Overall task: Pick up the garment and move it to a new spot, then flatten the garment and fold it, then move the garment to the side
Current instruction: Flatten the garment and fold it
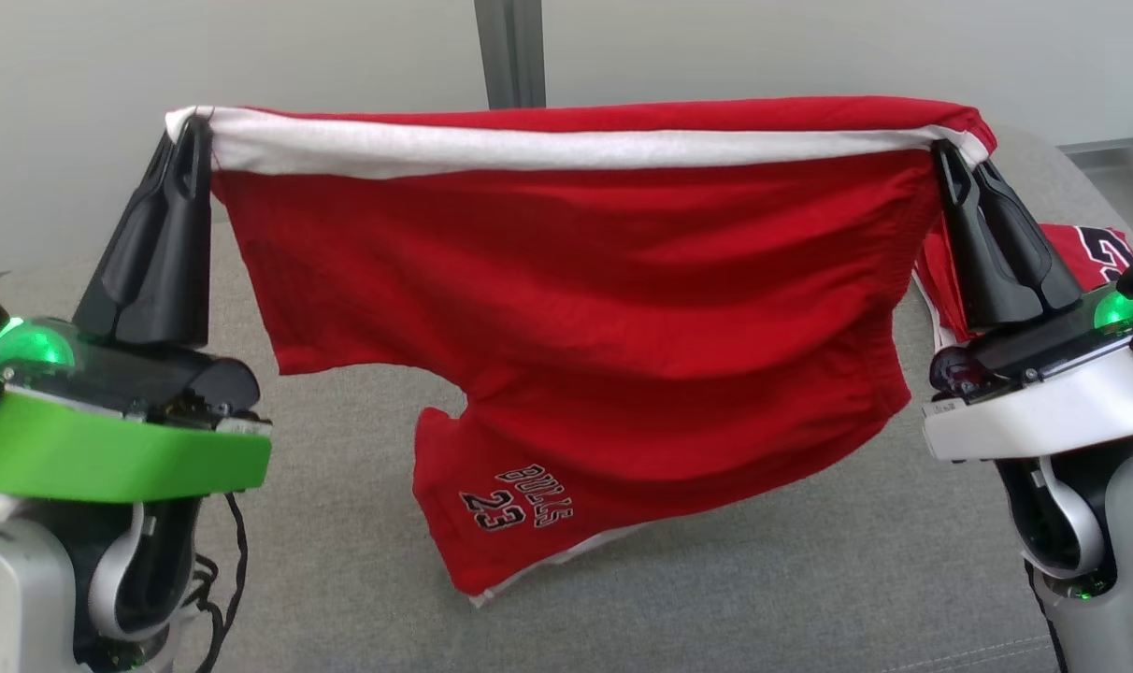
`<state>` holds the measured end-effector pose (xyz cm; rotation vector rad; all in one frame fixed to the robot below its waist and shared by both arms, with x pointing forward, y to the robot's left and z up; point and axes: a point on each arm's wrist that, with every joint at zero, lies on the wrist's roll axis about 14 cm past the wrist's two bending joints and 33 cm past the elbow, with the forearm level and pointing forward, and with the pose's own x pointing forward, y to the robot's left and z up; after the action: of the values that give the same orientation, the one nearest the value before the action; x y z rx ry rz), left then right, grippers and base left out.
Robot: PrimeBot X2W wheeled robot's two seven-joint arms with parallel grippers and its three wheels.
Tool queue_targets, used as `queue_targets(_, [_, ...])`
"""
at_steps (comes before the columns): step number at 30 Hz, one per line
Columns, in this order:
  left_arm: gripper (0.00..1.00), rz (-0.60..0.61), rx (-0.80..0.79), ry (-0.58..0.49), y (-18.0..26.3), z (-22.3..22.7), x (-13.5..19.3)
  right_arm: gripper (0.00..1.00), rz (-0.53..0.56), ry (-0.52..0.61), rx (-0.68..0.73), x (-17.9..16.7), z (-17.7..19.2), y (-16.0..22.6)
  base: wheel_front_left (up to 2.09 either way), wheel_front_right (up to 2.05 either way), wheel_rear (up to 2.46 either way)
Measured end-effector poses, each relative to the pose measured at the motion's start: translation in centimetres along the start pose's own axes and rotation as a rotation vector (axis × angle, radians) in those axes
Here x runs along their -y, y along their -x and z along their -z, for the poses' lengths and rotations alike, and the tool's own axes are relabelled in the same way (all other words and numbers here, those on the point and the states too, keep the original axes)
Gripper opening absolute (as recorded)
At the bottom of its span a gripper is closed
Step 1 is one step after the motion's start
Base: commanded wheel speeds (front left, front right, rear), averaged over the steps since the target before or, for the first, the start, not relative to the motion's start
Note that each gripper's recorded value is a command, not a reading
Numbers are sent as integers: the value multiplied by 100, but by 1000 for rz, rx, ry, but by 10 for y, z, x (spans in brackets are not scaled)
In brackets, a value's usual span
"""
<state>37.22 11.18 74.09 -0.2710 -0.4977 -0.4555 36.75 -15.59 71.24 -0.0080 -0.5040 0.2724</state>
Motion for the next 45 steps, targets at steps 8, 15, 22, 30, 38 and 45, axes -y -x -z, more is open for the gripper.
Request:
queue_targets(8, [0,-28,-132,-25,-45,49,-40,0,-69,-81,-99,-16,52,-50,0,0,0])
queue_targets(15, [0,-82,-91,-117,-126,61,-96,0,-99,-44,-37,-8,76,-148,0,0,0])
queue_targets(22, [0,-135,-35,-105,-170,101,-133,0,-83,-23,-16,-2,133,-205,0,0,0])
queue_targets(30, [0,-252,-192,61,-93,240,-164,0,-102,-146,-351,-32,297,-148,0,0,0])
queue_targets(38, [0,-311,-216,94,-24,242,-160,0,-101,-240,-355,-51,297,-103,0,0,0])
queue_targets(45, [0,-326,-185,99,15,204,-135,0,-106,-278,-340,-61,263,-65,0,0,0])
